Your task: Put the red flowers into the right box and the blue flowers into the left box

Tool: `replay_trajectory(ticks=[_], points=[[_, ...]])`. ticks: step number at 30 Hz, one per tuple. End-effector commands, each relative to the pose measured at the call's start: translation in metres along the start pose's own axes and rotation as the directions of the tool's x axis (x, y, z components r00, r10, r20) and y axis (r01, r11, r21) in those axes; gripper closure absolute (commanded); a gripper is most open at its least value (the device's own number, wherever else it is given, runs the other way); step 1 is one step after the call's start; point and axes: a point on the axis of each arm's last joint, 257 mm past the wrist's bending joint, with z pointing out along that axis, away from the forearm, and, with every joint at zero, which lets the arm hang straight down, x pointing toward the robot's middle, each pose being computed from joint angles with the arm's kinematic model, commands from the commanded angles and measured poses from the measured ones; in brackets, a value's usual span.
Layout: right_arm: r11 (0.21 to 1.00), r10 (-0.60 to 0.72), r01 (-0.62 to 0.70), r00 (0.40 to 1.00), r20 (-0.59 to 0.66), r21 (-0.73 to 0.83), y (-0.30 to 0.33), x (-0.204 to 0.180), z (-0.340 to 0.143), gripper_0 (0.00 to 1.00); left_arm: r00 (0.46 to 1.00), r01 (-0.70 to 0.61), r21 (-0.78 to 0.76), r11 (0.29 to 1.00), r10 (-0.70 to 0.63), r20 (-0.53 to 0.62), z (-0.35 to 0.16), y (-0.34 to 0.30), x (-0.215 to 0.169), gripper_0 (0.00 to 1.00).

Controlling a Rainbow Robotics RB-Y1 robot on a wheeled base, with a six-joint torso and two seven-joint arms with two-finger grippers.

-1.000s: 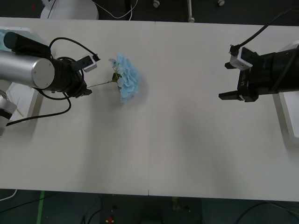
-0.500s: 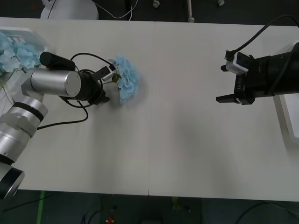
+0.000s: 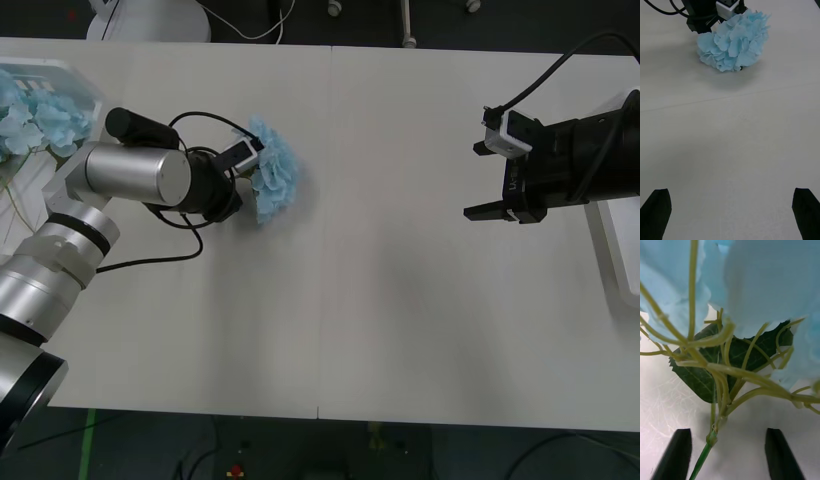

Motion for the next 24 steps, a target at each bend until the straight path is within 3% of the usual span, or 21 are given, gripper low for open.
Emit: replay_trajectory(ticks=[1,3,11,18,24], points=[[0.998,-0.055,0.054,0.998,0.041,0.025,-0.014,-0.026,-0.005,0.06,0.999,0.006,-0.027,1.000,-0.004,0.048,-0.004,0.009,-0.037,1.00],[0.998,-0.055,0.054,0.998,0.041,0.025,-0.014,-0.026,-0.005,0.00,0.998,0.023,-0.025,0.999,-0.022,0.051,-0.005,0.010,-0.037,1.00],[0.998,-0.055,0.054,0.998,0.041,0.025,-0.014,-0.026,-0.005,0.00,0.954,0.280,-0.027,0.960,-0.274,0.124,-0.024,0.047,-0.039,1.00],[0.998,-0.055,0.054,0.998,0.041,0.025,-0.014,-0.026,-0.005,0.00,0.834,0.493,0.034,0.869,-0.483,0.266,-0.068,0.106,-0.042,1.00],[0.998,-0.055,0.054,0.998,0.041,0.025,-0.014,-0.026,-0.005,0.00,0.732,0.619,0.049,0.784,-0.598,0.327,-0.140,0.179,-0.008,1.00]])
